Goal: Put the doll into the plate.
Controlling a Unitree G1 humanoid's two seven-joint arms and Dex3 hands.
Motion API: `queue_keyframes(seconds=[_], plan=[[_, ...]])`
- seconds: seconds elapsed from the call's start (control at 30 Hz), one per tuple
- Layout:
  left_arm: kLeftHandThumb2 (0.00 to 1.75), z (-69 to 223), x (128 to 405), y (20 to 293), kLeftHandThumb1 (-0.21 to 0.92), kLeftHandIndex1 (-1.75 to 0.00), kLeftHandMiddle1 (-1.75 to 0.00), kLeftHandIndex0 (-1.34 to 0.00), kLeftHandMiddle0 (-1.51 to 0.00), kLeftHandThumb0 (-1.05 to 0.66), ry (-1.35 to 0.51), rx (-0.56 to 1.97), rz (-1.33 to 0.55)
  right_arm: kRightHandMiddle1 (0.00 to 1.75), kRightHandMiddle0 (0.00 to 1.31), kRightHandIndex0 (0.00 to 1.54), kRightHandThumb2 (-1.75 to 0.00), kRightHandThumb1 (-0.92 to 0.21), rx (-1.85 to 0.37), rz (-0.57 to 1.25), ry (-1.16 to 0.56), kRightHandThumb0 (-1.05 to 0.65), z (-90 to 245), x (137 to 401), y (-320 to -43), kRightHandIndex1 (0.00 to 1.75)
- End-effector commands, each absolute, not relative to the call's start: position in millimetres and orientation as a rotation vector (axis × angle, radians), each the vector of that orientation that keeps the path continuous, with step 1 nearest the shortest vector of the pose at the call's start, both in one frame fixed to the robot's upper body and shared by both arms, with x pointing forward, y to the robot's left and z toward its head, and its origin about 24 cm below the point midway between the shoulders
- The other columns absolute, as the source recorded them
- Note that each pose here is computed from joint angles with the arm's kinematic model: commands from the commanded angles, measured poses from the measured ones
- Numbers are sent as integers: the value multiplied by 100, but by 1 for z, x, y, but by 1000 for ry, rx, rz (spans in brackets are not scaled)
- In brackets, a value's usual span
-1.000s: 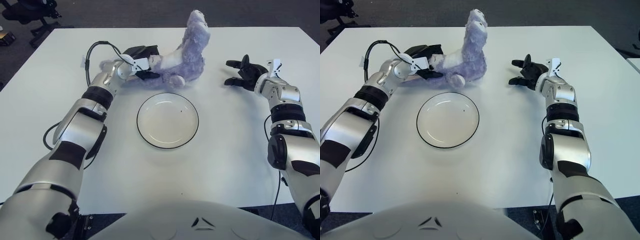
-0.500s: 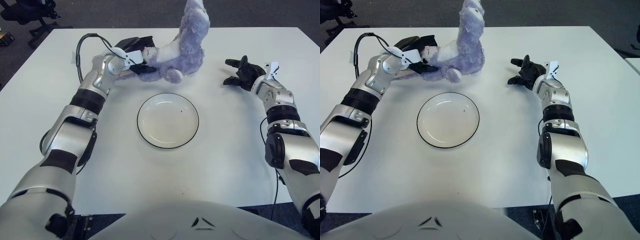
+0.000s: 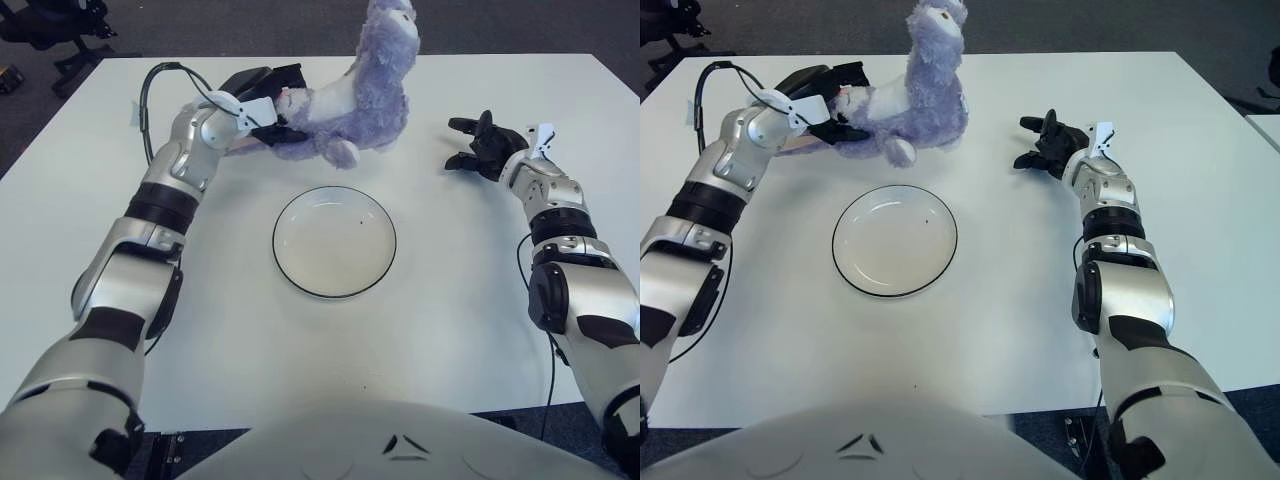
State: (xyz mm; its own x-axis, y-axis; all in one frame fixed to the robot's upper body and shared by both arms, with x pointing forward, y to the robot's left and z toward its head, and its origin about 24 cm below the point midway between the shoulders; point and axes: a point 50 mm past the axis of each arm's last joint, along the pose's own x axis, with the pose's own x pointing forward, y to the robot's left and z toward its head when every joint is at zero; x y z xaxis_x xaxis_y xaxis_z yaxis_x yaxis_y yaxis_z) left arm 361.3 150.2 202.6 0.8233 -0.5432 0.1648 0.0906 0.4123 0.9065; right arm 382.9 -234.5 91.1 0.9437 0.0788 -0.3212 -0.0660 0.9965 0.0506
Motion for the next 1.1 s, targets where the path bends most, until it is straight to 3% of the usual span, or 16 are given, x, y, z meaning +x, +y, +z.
queue_keyframes(seconds=[0.0,1.07], plan=[[64,206,359,155,59,-175,-175,-80,-98,-12,-487,1075,-409,59,40,105,-91,-92,49,75,479,-67,52,368,-229,2],[61,200,335,163,62,-175,-175,-86,-101,-20,-655,976,-548,59,36,106,-86,-92,61,72,490,-64,46,365,-230,2]])
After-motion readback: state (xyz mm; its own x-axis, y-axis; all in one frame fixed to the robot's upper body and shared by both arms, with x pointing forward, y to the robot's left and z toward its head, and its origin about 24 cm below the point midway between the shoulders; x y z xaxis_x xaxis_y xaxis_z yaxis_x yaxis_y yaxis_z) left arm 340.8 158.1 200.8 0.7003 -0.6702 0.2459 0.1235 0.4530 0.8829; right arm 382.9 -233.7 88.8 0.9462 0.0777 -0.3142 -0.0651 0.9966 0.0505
